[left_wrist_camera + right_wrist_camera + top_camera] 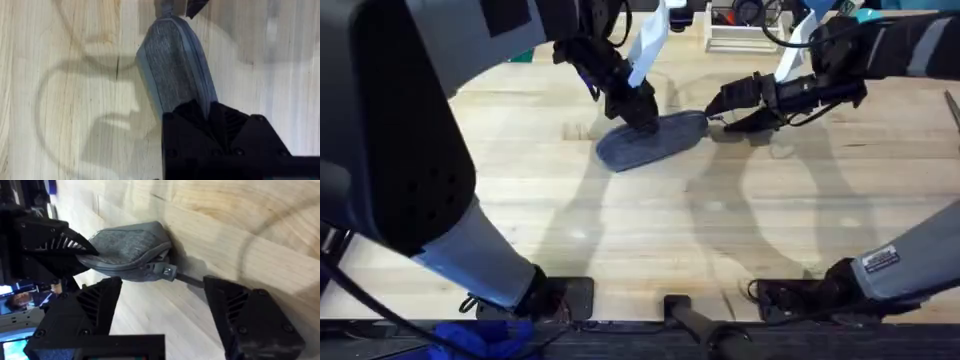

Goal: Unzip the bag, pick up the pens from the table one at a time and place them inside, then zip the bag closed.

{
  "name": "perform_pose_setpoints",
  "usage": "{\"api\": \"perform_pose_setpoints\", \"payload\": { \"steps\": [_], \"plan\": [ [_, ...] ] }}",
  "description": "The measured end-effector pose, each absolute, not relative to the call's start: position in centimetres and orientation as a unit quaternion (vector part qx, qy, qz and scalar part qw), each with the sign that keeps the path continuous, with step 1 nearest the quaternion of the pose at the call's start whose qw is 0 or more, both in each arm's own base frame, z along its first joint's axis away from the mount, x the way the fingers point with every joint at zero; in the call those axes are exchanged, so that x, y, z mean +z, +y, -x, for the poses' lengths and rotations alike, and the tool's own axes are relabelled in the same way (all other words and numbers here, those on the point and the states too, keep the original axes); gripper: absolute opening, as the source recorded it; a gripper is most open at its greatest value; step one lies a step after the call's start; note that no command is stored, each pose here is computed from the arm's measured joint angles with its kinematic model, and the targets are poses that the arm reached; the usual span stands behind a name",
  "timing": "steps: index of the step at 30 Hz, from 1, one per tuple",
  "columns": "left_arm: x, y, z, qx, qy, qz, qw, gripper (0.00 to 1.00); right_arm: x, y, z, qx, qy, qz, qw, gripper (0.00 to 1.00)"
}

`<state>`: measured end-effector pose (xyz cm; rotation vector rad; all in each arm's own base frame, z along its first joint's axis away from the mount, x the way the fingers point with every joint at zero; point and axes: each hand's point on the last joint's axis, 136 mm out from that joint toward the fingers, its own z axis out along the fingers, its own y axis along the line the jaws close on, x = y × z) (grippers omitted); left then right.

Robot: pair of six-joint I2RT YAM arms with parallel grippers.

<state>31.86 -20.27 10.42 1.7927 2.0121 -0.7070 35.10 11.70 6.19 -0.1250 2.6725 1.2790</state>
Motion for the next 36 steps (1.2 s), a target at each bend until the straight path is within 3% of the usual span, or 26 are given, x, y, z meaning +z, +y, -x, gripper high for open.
{"api": "perform_pose_setpoints", "payload": {
  "steps": [16, 22, 24, 27, 28, 36],
  "plan": [
    [10.4, -20.3, -31.9, -0.249, 0.711, -0.633, 0.177, 0.049, 6.2, 11.7, -35.3, 0.429, 0.899, 0.033, 0.086, 0.996],
    [10.1, -19.8, -31.9, -0.240, 0.716, -0.633, 0.169, 0.236, 6.2, 11.6, -35.3, 0.427, 0.900, 0.032, 0.086, 0.996],
    [10.0, -19.5, -31.7, -0.238, 0.720, -0.632, 0.160, 0.441, 6.2, 11.6, -35.3, 0.426, 0.900, 0.031, 0.086, 0.996],
    [10.3, -18.8, -31.3, -0.232, 0.729, -0.629, 0.140, 0.916, 6.2, 11.6, -35.4, 0.426, 0.900, 0.031, 0.086, 0.996],
    [10.6, -18.6, -31.3, -0.230, 0.731, -0.628, 0.136, 0.970, 6.2, 11.6, -35.4, 0.426, 0.900, 0.031, 0.086, 0.996],
    [14.8, -18.2, -32.0, -0.212, 0.734, -0.631, 0.134, 0.995, 6.3, 11.2, -35.9, 0.412, 0.907, 0.021, 0.082, 0.996]
  ]
}}
